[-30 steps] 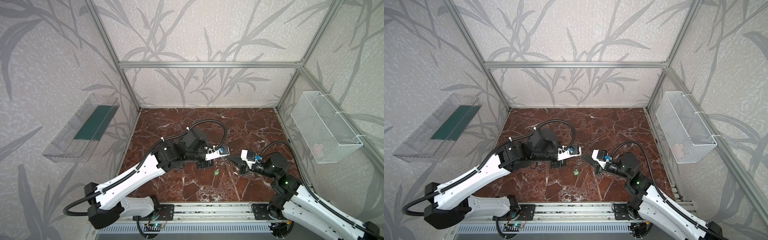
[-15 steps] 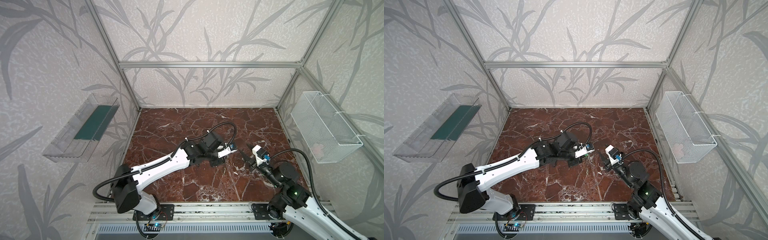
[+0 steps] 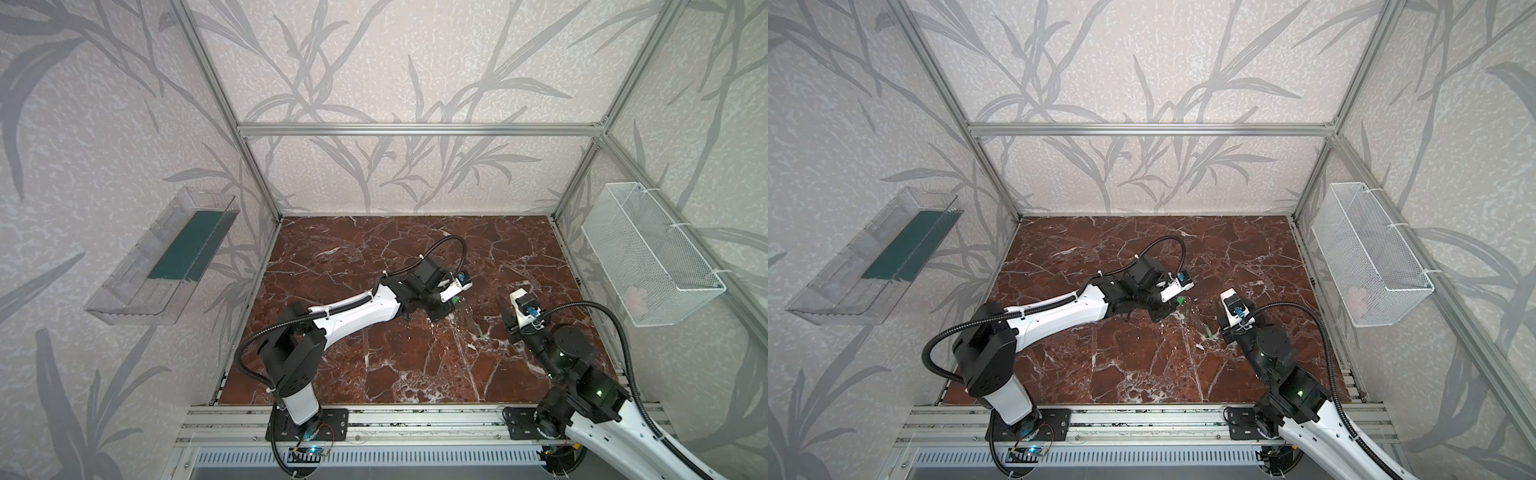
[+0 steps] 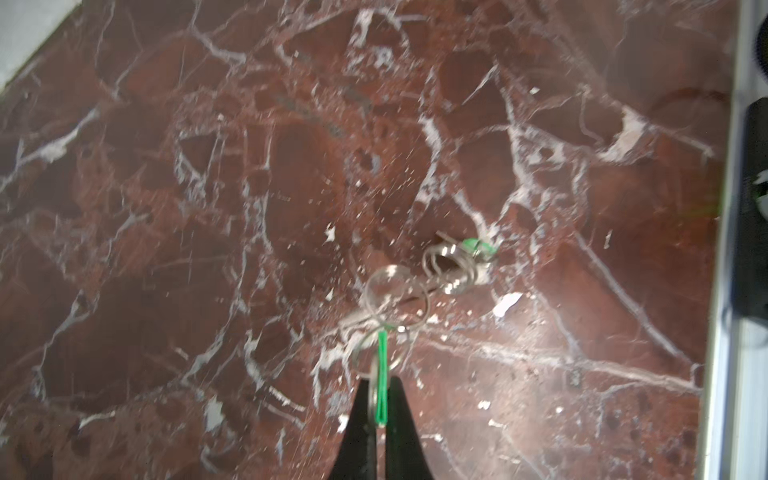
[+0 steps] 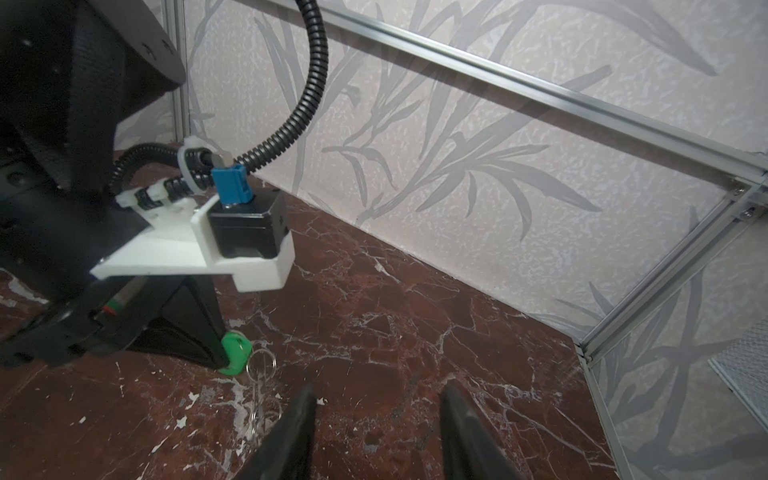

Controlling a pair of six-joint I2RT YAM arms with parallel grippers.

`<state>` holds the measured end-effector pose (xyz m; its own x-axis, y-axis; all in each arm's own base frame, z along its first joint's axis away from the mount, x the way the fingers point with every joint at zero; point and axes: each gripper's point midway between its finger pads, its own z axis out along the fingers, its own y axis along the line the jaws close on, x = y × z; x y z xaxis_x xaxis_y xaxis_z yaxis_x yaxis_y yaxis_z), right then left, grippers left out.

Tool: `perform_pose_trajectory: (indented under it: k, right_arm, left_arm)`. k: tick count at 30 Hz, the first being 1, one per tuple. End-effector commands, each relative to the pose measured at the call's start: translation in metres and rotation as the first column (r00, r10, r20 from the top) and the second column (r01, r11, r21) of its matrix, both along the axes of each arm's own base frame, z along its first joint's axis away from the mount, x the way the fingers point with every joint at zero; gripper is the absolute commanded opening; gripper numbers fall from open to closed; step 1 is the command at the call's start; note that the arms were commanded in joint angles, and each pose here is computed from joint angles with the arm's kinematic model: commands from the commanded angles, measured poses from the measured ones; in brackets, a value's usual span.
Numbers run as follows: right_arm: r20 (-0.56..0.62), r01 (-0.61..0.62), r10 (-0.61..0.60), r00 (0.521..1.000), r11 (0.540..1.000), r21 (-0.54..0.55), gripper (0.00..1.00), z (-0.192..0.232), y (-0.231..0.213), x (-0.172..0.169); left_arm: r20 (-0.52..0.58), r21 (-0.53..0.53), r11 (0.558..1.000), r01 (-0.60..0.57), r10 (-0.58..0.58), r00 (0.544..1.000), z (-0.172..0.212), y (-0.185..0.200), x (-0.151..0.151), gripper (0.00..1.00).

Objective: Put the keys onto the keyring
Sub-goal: 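Open the right gripper releasing the plate while the left gripper lowers the keyring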

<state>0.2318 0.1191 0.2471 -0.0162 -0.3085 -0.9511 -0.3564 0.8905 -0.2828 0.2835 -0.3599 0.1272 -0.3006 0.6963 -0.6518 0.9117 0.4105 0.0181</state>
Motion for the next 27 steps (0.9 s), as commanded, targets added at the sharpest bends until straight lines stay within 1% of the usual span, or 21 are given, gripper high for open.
perform_pose_trajectory:
  k: [1, 3, 9, 12, 16, 17, 20, 22, 26, 27]
  right_arm:
    - [-0.015, -0.005, 0.005, 1.000, 1.000, -0.016, 0.49, -0.005, 0.005, 0.005]
    - [-0.029, -0.010, 0.009, 1.000, 1.000, -0.017, 0.49, -0.010, 0.008, 0.007]
    - [-0.049, -0.010, 0.010, 0.999, 1.000, -0.002, 0.50, -0.019, 0.010, 0.008]
    - [-0.055, -0.002, 0.002, 0.998, 1.000, 0.004, 0.50, -0.025, 0.008, 0.007]
    - [-0.058, 0.007, -0.006, 0.998, 1.000, 0.015, 0.50, -0.030, 0.005, 0.006]
    - [-0.056, 0.013, -0.012, 0.998, 1.000, 0.018, 0.50, -0.031, 0.003, 0.005]
    - [-0.052, 0.021, -0.020, 0.998, 1.000, 0.021, 0.51, -0.033, 0.001, 0.005]
    - [-0.056, 0.022, -0.021, 0.998, 1.000, 0.016, 0.52, -0.035, 0.001, 0.005]
    - [-0.064, 0.033, -0.033, 0.997, 0.999, 0.001, 0.56, -0.042, 0.002, 0.009]
    - [-0.062, 0.042, -0.042, 0.997, 0.999, -0.003, 0.57, -0.043, 0.001, 0.011]
  left_arm:
    - [-0.049, 0.148, 0.989, 0.004, 0.004, 0.999, -0.026, 0.036, -0.012, 0.00]
    - [-0.072, 0.211, 0.977, 0.011, 0.004, 0.997, -0.038, 0.052, -0.019, 0.00]
    - [-0.124, 0.305, 0.952, 0.000, 0.039, 0.991, -0.064, 0.089, -0.030, 0.00]
    - [-0.158, 0.335, 0.942, -0.014, 0.071, 0.985, -0.072, 0.105, -0.033, 0.00]
    - [-0.210, 0.344, 0.937, -0.053, 0.132, 0.969, -0.078, 0.119, -0.038, 0.02]
    - [-0.225, 0.346, 0.937, -0.055, 0.139, 0.964, -0.080, 0.122, -0.042, 0.05]
    - [-0.243, 0.357, 0.931, -0.076, 0.171, 0.955, -0.082, 0.129, -0.048, 0.19]
    - [-0.235, 0.355, 0.928, -0.112, 0.205, 0.950, -0.081, 0.134, -0.046, 0.25]
    - [-0.212, 0.301, 0.931, -0.206, 0.276, 0.937, -0.068, 0.142, -0.035, 0.39]
    - [-0.209, 0.285, 0.929, -0.235, 0.299, 0.931, -0.063, 0.145, -0.033, 0.53]
